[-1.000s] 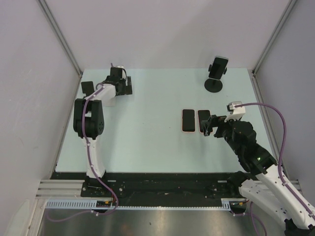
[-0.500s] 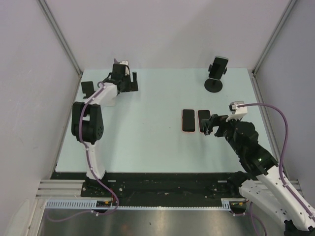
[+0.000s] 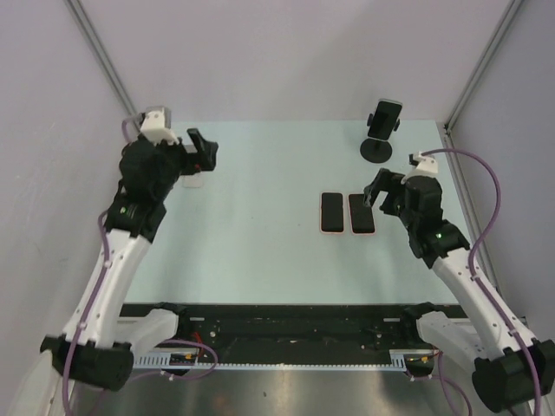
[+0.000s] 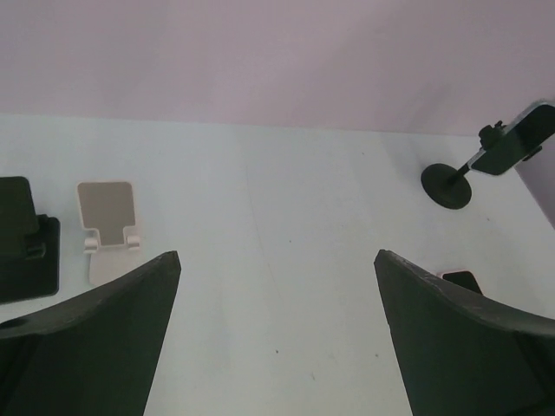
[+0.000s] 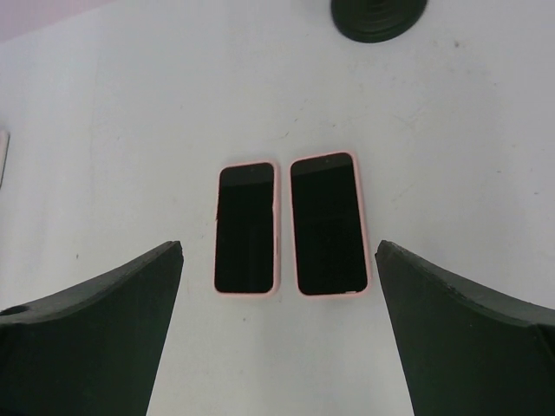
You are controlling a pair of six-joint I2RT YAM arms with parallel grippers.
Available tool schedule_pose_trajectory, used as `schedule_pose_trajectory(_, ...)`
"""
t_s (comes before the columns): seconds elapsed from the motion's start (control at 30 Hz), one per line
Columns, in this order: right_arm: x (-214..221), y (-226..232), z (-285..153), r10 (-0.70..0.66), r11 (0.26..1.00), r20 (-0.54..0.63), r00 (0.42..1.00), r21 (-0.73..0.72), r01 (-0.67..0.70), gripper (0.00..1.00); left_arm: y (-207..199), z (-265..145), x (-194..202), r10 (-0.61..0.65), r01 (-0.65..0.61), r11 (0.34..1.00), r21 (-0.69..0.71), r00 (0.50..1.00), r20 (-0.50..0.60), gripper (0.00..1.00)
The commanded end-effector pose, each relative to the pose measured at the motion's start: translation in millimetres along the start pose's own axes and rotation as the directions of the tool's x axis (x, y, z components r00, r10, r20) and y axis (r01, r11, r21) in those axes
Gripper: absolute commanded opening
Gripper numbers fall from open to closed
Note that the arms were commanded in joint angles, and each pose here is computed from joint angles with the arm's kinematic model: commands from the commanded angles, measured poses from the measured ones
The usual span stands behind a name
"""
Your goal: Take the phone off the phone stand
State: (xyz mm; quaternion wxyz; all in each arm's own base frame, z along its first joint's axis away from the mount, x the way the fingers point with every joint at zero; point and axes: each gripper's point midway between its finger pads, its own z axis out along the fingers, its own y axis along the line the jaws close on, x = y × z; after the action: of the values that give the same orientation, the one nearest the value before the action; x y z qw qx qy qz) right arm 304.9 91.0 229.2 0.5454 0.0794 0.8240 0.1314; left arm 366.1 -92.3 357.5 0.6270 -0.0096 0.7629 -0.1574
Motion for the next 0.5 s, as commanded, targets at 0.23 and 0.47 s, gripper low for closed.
schedule_pose_trajectory(0.23, -90.4, -32.2, 67.5, 0.071, 0.995, 0.228, 0.971, 0.051, -0.085, 1.00, 15.3, -77.1, 83.8, 0.105, -0.105, 0.994, -0.026, 0.994, -0.008, 1.00)
schedule_pose_trajectory(0.47, -147.4, -46.1, 120.4, 0.014, 0.999, 0.393, 0.919, 0.039, -0.032, 1.00, 28.3, -86.6, 111.6, 0.166, -0.167, 0.983, -0.082, 0.986, -0.020, 1.00)
